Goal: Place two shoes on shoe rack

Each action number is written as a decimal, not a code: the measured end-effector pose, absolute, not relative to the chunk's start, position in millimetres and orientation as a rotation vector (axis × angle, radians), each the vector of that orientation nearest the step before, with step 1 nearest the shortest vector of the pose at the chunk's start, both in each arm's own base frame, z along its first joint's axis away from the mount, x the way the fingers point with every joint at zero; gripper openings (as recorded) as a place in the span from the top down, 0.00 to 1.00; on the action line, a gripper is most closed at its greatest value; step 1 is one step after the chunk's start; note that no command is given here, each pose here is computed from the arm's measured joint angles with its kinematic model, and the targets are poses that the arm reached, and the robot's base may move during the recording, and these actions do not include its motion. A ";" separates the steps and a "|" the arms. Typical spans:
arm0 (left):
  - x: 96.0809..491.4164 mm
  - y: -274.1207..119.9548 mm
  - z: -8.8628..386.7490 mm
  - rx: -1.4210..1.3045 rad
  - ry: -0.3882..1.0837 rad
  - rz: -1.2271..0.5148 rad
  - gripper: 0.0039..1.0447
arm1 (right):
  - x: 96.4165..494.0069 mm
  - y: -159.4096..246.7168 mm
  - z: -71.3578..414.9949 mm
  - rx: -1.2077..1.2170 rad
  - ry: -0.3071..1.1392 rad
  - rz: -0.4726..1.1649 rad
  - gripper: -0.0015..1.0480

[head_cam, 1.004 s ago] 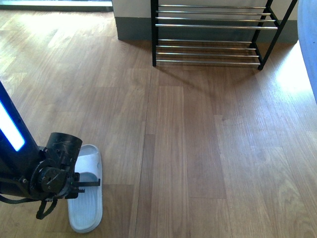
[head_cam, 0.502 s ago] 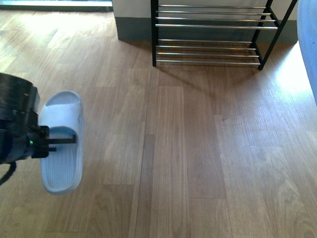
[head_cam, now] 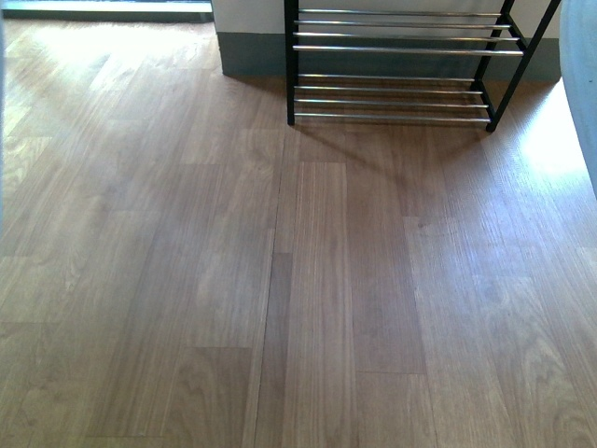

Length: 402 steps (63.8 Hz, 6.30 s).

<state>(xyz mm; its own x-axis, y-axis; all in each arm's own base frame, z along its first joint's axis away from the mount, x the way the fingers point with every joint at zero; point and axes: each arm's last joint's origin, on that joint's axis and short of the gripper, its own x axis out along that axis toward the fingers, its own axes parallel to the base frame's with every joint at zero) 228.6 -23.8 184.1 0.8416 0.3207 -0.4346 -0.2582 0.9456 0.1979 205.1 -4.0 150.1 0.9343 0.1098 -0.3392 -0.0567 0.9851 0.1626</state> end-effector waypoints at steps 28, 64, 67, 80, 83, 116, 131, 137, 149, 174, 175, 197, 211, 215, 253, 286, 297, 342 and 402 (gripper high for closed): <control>168.8 -29.1 229.7 0.161 0.370 0.331 0.99 | 205.1 -4.0 150.1 0.152 0.355 0.085 0.98; 168.8 -29.4 229.0 0.163 0.374 0.328 0.99 | 205.1 -4.0 150.1 0.151 0.355 0.086 0.98; 168.8 -29.4 229.0 0.163 0.374 0.328 0.99 | 205.1 -4.0 150.1 0.152 0.355 0.086 0.98; 168.8 -29.4 229.0 0.163 0.374 0.328 0.99 | 205.1 -4.0 150.1 0.151 0.355 0.085 0.98; 168.8 -29.4 229.0 0.163 0.374 0.328 0.99 | 205.0 -4.0 150.1 0.152 0.355 0.085 0.98; 168.8 -29.4 229.0 0.163 0.374 0.328 0.99 | 205.1 -4.1 150.1 0.152 0.355 0.085 0.98; 168.8 -29.6 228.9 0.163 0.375 0.325 0.99 | 205.1 -4.2 150.1 0.152 0.355 0.084 0.98; 168.7 -29.4 229.0 0.163 0.374 0.330 0.99 | 205.1 -3.8 150.1 0.152 0.355 0.089 0.98; 168.7 -29.5 229.0 0.163 0.374 0.329 0.99 | 205.1 -3.9 150.1 0.152 0.355 0.088 0.98; 169.3 -29.7 228.3 0.165 0.378 0.326 0.99 | 205.1 -3.9 150.0 0.152 0.355 0.088 0.98; 169.2 -29.6 228.4 0.165 0.378 0.328 0.99 | 205.1 -3.9 150.1 0.152 0.355 0.088 0.98; 169.0 -29.7 226.8 0.166 0.382 0.325 0.99 | 204.8 -4.0 149.6 0.151 0.357 0.085 0.98; 168.8 -29.6 226.5 0.167 0.383 0.325 0.99 | 204.8 -4.0 149.6 0.151 0.357 0.085 0.98; 168.8 -29.6 226.3 0.167 0.383 0.325 0.99 | 204.8 -4.0 149.6 0.152 0.357 0.085 0.98; 168.6 -29.5 226.1 0.168 0.384 0.327 0.99 | 205.0 -3.9 150.0 0.151 0.355 0.087 0.98; 168.6 -29.5 226.1 0.167 0.383 0.327 0.99 | 325.9 82.4 179.9 0.091 0.300 0.132 0.98; 168.6 -29.5 226.1 0.167 0.383 0.327 0.99 | 372.3 109.5 164.7 0.007 0.397 0.079 0.98; 168.6 -29.5 226.1 0.167 0.383 0.327 0.99 | 483.6 91.6 82.7 -0.165 0.612 -0.185 0.98; 168.6 -29.5 226.1 0.167 0.383 0.327 0.99 | 432.3 78.3 141.8 -0.014 0.439 -0.005 0.11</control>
